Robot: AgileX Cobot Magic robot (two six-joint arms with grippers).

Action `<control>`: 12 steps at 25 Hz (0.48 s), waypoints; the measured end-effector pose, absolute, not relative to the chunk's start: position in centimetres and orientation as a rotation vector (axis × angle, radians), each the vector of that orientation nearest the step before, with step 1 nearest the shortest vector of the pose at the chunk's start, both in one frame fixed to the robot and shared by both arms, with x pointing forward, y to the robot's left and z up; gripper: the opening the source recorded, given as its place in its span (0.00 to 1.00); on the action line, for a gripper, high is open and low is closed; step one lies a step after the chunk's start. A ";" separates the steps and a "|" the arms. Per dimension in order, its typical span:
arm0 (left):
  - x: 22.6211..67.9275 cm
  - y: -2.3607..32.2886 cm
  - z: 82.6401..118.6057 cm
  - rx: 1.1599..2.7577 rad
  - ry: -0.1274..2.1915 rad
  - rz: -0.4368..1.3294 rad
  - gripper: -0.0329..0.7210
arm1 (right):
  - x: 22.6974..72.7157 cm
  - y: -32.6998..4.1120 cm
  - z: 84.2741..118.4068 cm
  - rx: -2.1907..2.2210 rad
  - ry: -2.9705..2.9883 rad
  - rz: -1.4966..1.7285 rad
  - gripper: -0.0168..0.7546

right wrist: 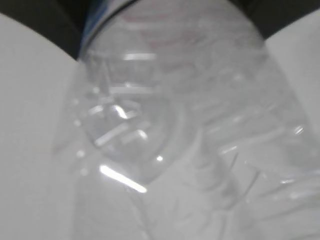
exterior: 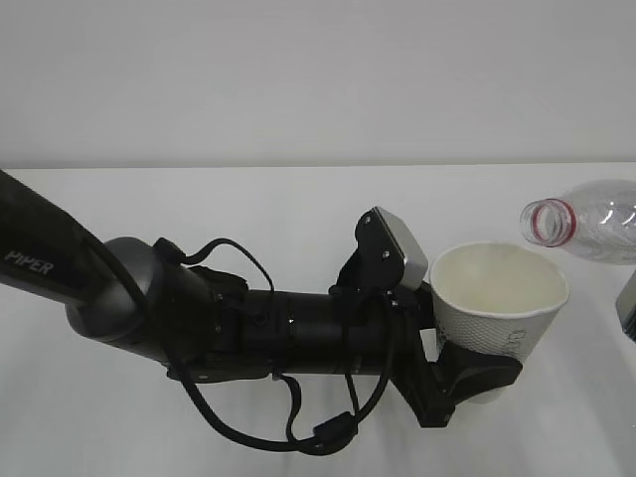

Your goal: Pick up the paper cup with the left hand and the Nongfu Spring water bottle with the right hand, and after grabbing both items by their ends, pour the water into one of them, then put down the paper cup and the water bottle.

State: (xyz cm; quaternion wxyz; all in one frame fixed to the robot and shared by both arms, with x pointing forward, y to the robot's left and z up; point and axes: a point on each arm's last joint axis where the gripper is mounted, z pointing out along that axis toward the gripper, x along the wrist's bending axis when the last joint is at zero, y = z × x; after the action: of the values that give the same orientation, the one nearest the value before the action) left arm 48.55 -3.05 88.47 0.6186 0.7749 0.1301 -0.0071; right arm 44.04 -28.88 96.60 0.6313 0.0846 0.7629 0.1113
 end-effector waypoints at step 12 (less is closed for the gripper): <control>48.5 -3.1 88.5 1.783 0.299 -0.016 0.75 | 44.1 -28.9 96.7 0.162 1.735 0.232 0.55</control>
State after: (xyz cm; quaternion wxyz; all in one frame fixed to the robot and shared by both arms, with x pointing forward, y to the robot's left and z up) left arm 48.55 -3.05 88.47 0.6186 0.7749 0.1301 -0.0071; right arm 44.06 -28.88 96.73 0.6381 0.0712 0.7599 0.1016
